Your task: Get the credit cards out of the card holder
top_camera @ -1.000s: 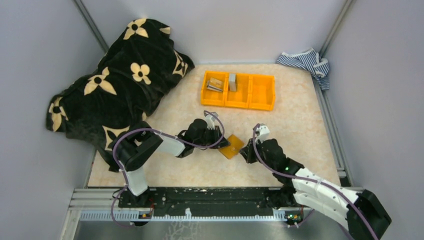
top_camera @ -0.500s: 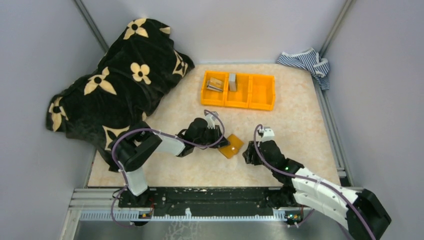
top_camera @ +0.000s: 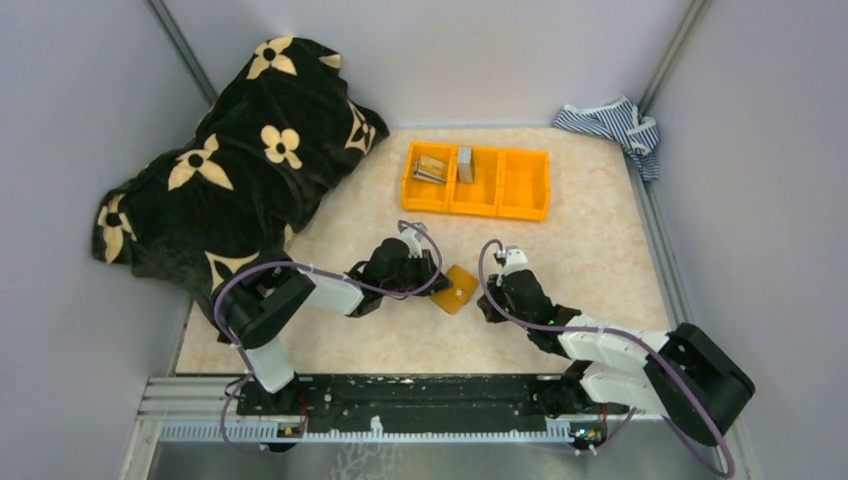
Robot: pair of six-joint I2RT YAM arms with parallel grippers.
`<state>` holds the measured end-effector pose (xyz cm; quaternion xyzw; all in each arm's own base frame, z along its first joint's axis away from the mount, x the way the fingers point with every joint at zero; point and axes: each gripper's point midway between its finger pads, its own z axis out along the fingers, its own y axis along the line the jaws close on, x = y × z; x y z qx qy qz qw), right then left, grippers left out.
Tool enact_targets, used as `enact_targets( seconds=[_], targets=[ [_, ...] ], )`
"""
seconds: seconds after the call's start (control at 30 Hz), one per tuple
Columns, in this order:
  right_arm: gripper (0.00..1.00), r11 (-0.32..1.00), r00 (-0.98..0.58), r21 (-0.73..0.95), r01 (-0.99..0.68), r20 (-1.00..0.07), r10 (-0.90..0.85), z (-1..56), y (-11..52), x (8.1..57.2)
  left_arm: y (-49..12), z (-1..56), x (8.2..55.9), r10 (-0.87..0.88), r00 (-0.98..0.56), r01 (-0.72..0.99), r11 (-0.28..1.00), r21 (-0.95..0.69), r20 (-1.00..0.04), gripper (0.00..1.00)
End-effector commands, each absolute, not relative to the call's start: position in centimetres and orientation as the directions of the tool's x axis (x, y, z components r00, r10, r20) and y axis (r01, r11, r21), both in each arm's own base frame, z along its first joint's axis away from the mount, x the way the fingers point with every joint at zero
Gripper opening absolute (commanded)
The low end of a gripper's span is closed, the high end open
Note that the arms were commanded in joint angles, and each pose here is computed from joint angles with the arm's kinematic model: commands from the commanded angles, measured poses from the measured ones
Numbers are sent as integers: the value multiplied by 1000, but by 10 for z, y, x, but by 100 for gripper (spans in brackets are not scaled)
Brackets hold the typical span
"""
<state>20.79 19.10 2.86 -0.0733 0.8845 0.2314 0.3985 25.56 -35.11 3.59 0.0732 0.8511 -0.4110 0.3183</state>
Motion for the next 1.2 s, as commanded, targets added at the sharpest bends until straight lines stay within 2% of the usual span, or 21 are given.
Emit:
enact_targets(
  seconds=[0.0,0.5,1.17],
  targets=[
    [0,868,-583,342,-359,-809,77,54,211,239,-325,7,246,-120,-821,309,728,-612,-558,23],
    [0,842,-547,322,-432,-836,38,57,248,287,-317,17,235,-144,-826,294,714,-636,-544,23],
    [0,877,-485,266,-400,-873,43,89,219,277,-347,48,245,-121,-817,371,637,-675,-564,23]
  ],
)
